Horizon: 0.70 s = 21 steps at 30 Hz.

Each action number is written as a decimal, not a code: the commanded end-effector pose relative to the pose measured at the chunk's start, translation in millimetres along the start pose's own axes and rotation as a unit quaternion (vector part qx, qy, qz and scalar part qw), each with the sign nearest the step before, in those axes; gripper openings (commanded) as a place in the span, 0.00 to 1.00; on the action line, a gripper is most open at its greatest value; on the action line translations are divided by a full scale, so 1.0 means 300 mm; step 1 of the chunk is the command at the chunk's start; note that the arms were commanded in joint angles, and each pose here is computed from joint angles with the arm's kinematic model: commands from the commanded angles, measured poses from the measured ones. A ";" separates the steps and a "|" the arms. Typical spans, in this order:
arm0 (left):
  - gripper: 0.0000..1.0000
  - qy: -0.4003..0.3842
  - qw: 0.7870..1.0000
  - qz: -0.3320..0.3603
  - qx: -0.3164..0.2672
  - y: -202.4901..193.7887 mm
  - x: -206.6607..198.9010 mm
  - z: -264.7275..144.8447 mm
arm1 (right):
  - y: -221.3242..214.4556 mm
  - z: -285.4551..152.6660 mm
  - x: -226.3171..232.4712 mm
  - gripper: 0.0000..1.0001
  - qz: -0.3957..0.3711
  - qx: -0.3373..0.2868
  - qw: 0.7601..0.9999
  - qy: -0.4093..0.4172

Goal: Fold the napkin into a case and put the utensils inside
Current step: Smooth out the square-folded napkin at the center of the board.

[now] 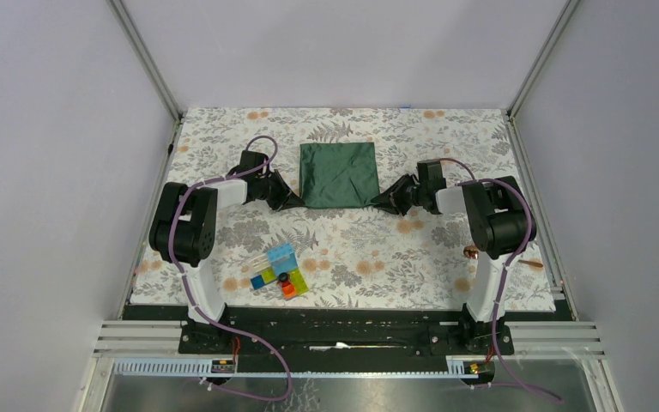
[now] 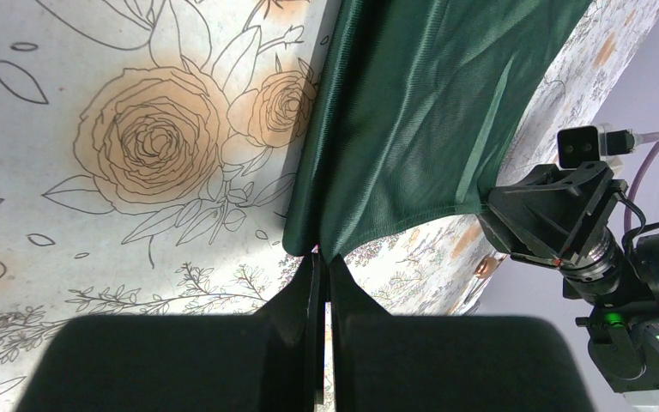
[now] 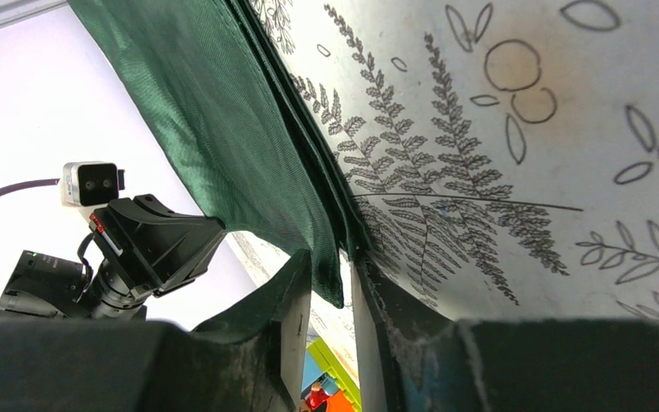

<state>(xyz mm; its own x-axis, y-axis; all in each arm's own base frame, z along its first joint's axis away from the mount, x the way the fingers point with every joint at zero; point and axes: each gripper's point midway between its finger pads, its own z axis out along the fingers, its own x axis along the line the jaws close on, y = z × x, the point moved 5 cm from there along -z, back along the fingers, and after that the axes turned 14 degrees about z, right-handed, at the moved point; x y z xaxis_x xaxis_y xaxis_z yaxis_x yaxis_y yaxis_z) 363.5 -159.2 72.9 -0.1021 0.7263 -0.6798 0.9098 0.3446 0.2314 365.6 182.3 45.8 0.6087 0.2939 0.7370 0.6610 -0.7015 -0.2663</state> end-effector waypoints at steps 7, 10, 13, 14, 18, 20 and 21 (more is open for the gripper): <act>0.00 -0.009 1.000 0.008 -0.007 0.009 0.004 0.006 | -0.033 -0.036 0.045 0.31 -0.010 0.004 1.000 0.020; 0.00 -0.010 1.000 0.007 -0.006 0.007 0.006 0.008 | -0.032 -0.032 0.043 0.28 -0.007 0.006 1.000 0.019; 0.00 -0.010 1.000 0.007 -0.007 0.009 0.006 0.007 | -0.034 -0.031 0.048 0.19 -0.005 0.008 1.000 0.025; 0.00 -0.010 1.000 0.007 -0.006 0.008 0.006 0.007 | -0.032 -0.032 0.052 0.17 -0.007 0.006 1.000 0.025; 0.00 -0.014 1.000 0.007 -0.006 0.009 -0.001 0.002 | -0.031 -0.032 0.057 0.06 -0.008 0.006 1.000 0.025; 0.00 -0.017 1.000 0.008 -0.008 0.012 -0.012 -0.008 | -0.031 -0.036 0.063 0.00 -0.011 0.004 1.000 0.024; 0.00 -0.019 1.000 0.007 -0.007 0.011 -0.016 -0.012 | -0.032 -0.040 0.068 0.00 -0.014 0.004 1.000 0.023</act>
<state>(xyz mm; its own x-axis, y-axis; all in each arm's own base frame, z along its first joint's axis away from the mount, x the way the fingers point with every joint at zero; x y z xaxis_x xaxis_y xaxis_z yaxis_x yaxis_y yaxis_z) 363.2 -159.5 71.5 -0.1033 0.7247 -0.6813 0.9113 0.3434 0.2271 363.2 182.0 46.7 0.6208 0.2814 0.7318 0.6497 -0.7069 -0.2794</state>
